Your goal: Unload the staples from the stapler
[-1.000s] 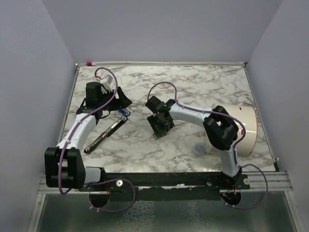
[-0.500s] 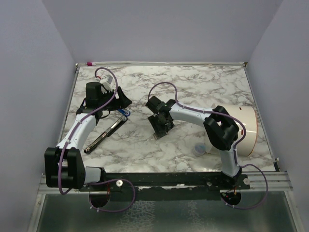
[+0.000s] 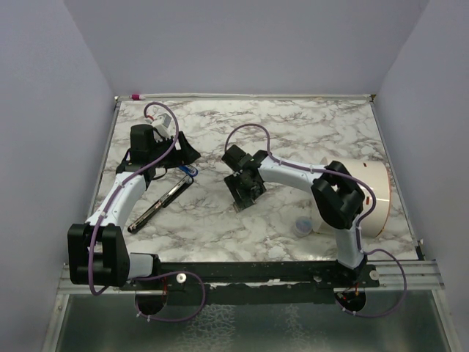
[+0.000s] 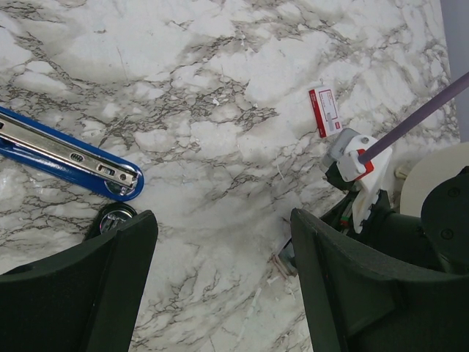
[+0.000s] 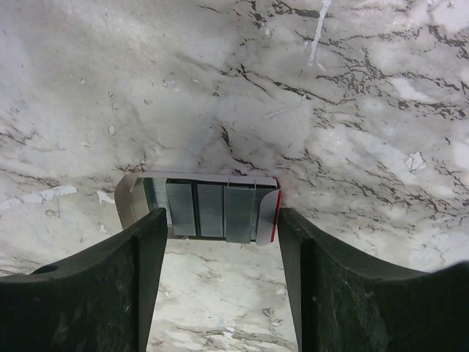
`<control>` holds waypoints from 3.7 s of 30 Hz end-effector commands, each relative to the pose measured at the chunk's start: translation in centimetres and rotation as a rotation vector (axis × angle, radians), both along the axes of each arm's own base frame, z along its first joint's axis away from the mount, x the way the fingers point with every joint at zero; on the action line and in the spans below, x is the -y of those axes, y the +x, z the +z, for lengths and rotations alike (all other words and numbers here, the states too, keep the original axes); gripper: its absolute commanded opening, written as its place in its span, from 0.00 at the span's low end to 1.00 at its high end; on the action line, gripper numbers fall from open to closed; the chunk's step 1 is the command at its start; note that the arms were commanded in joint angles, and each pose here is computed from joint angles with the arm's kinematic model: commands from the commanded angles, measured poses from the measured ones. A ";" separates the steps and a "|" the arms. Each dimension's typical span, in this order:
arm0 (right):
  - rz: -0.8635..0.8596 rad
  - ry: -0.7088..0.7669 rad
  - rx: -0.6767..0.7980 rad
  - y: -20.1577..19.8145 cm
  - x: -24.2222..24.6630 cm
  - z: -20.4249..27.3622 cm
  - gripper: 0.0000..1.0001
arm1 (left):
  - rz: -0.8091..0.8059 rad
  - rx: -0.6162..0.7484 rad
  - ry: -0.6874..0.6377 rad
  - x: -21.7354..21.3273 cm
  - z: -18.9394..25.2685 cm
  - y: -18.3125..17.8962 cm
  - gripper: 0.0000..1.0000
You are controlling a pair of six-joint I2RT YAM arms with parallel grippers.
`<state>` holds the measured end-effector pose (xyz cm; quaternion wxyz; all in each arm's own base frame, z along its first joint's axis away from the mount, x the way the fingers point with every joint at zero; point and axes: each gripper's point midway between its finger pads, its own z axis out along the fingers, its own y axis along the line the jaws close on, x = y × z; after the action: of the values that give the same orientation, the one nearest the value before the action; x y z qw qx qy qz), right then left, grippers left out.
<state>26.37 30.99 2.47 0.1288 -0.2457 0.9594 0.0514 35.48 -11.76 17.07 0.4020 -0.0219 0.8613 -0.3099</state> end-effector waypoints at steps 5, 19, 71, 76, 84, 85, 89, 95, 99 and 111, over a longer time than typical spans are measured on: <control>0.006 0.038 0.034 -0.1 -0.2 2.5 0.63 | -0.021 0.007 -0.023 0.2 0.0 -0.1 0.76; -0.056 0.150 0.078 0.8 0.5 6.0 0.54 | -0.046 0.009 -0.038 0.6 -0.1 -0.2 0.77; -0.061 0.020 0.006 0.8 -0.3 2.2 0.13 | -0.055 0.006 -0.050 0.9 0.0 -0.3 0.77; -0.026 0.121 -0.031 -0.6 -2.3 3.2 0.13 | -0.057 0.009 -0.053 0.9 0.1 -0.3 0.77; -0.008 0.139 -0.073 -1.6 -3.2 2.0 0.13 | -0.056 0.014 -0.051 0.9 0.2 -0.3 0.77; -0.005 0.140 -0.076 -1.7 -3.3 1.9 0.13 | -0.056 0.014 -0.052 0.9 0.2 -0.3 0.77; 0.002 0.138 -0.077 -1.7 -3.4 1.8 0.13 | -0.056 0.012 -0.051 0.9 0.1 -0.3 0.77; 0.011 0.130 -0.087 -2.0 -3.4 1.4 0.13 | -0.057 0.010 -0.052 0.9 0.0 -0.3 0.77; 0.014 0.121 -0.094 -2.2 -3.3 1.1 0.13 | -0.058 0.009 -0.052 0.9 0.0 -0.3 0.77; 0.025 0.111 -0.102 -2.4 -3.2 0.5 0.14 | -0.057 0.009 -0.052 0.9 0.0 -0.3 0.77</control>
<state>24.35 33.55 3.81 0.0986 -0.2380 0.9598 0.1111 35.14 -12.47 16.83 0.3910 -0.0147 0.8575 -0.3340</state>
